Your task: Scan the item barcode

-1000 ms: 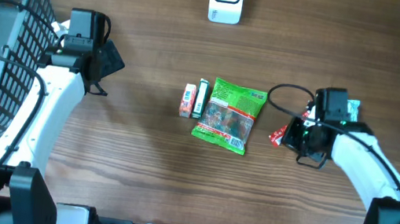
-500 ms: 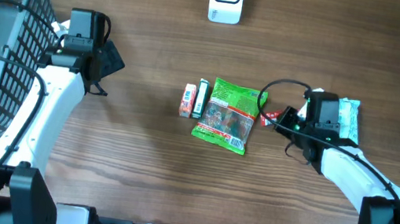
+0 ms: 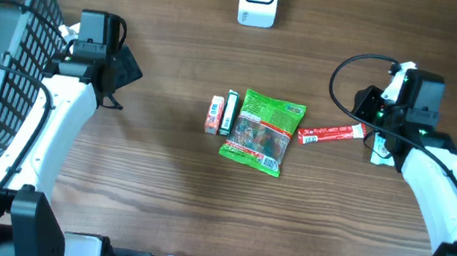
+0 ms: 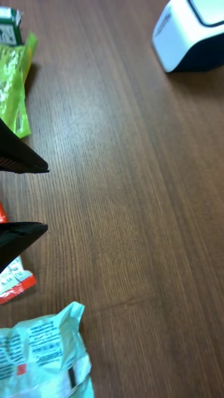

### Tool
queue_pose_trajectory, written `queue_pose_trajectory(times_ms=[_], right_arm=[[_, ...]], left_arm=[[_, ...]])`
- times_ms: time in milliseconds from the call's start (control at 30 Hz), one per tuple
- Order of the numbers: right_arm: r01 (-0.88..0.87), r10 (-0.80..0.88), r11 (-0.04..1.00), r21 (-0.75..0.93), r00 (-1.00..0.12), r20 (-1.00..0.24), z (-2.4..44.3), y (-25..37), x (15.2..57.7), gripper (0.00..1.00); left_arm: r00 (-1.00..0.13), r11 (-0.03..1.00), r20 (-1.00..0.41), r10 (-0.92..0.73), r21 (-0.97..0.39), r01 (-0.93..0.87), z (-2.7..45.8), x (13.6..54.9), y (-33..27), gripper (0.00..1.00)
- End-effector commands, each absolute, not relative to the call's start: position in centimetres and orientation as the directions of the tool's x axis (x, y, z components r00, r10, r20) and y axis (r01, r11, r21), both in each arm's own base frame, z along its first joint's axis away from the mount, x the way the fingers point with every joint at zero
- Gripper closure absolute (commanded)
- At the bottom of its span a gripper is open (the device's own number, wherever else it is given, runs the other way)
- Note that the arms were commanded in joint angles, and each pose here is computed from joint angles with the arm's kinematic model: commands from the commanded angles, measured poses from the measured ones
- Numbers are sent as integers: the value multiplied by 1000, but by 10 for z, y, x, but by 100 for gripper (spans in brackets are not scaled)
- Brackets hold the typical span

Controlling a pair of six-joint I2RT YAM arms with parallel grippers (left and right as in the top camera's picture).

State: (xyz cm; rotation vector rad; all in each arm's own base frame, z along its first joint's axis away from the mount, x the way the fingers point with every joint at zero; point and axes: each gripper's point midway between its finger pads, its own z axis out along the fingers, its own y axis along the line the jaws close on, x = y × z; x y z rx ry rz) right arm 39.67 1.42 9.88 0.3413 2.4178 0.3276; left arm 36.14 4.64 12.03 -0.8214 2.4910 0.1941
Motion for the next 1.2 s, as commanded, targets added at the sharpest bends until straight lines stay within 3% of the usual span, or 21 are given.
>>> queue_pose_trajectory(times_ms=[0, 200, 433, 533, 700, 800, 933, 967, 1067, 1167], right_arm=[[132, 259, 957, 258, -789, -558, 67, 11, 401, 70], [243, 269, 963, 117, -827, -493, 23, -18, 393, 69], [281, 287, 958, 61, -926, -246, -3, -18, 330, 69], [287, 288, 958, 33, -949, -130, -8, -16, 301, 77], [277, 276, 953, 125, -961, 22, 15, 7, 273, 79], [244, 247, 948, 203, -969, 15, 49, 20, 278, 74], [181, 212, 950, 255, -972, -101, 74, 25, 299, 67], [176, 213, 945, 274, -971, -111, 76, 28, 302, 69], [166, 208, 921, 353, -975, -82, 74, 43, 299, 89], [156, 185, 922, 354, -982, -50, 63, 51, 287, 93]], left_arm=[[-690, 806, -512, -511, -7, -592, 120, 362, 50, 0], [-690, 806, -512, -511, -7, -592, 120, 362, 50, 0], [-690, 806, -512, -511, -7, -592, 120, 362, 50, 0], [-690, 806, -512, -511, -7, -592, 120, 362, 50, 0], [-690, 806, -512, -511, -7, -592, 120, 362, 50, 0], [-690, 806, -512, -511, -7, -592, 120, 362, 50, 0], [-690, 806, -512, -511, -7, -592, 120, 362, 50, 0], [-690, 806, -512, -511, -7, -592, 120, 362, 50, 0], [-690, 806, -512, -511, -7, -592, 120, 362, 50, 0], [-690, 806, -512, -511, -7, -592, 120, 362, 50, 0]])
